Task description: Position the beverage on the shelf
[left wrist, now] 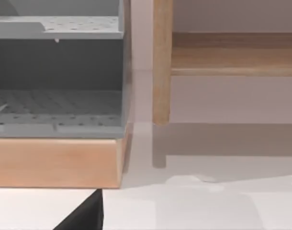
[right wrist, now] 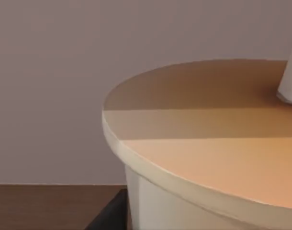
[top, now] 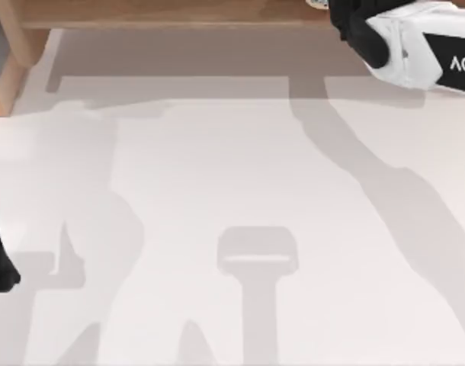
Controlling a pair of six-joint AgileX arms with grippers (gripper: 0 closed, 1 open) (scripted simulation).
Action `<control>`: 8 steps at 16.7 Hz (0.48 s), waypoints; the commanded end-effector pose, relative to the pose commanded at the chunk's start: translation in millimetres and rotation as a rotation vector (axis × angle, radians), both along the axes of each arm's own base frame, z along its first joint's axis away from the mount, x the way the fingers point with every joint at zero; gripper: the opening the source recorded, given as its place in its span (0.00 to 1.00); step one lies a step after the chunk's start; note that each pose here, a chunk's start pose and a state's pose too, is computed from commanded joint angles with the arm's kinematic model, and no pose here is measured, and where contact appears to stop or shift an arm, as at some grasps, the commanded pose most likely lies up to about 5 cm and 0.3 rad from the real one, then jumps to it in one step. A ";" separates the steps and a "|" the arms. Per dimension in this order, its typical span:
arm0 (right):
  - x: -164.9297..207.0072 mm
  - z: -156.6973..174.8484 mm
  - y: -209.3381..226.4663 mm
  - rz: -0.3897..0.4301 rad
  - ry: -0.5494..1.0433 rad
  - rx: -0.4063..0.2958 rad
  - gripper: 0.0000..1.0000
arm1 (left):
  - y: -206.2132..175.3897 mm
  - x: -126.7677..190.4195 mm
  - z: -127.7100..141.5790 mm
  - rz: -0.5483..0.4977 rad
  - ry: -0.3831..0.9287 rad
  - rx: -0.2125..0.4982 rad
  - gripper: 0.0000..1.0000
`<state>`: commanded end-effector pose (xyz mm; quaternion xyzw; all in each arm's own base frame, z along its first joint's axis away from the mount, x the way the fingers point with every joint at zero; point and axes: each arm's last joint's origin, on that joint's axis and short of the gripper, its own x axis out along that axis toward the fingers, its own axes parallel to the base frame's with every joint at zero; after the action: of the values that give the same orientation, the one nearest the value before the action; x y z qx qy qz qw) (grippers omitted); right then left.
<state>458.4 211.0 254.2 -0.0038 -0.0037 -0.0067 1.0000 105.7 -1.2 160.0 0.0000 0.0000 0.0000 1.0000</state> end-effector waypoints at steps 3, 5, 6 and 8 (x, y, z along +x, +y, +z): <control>0.0 0.0 0.0 0.000 0.000 0.000 0.45 | 0.0 0.0 0.0 0.000 0.000 0.000 1.00; 0.0 0.0 0.0 0.000 0.000 0.000 0.60 | 0.0 0.0 0.0 0.000 0.000 0.000 1.00; 0.0 0.0 0.0 0.000 0.000 0.000 0.68 | 0.0 0.0 0.0 0.000 0.000 0.000 1.00; 0.0 0.0 0.0 0.000 0.000 0.000 0.83 | 0.0 0.0 0.0 0.000 0.000 0.000 1.00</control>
<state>458.4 211.0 254.2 -0.0038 -0.0037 -0.0067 1.0000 105.7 -1.2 160.0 0.0000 0.0000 0.0000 1.0000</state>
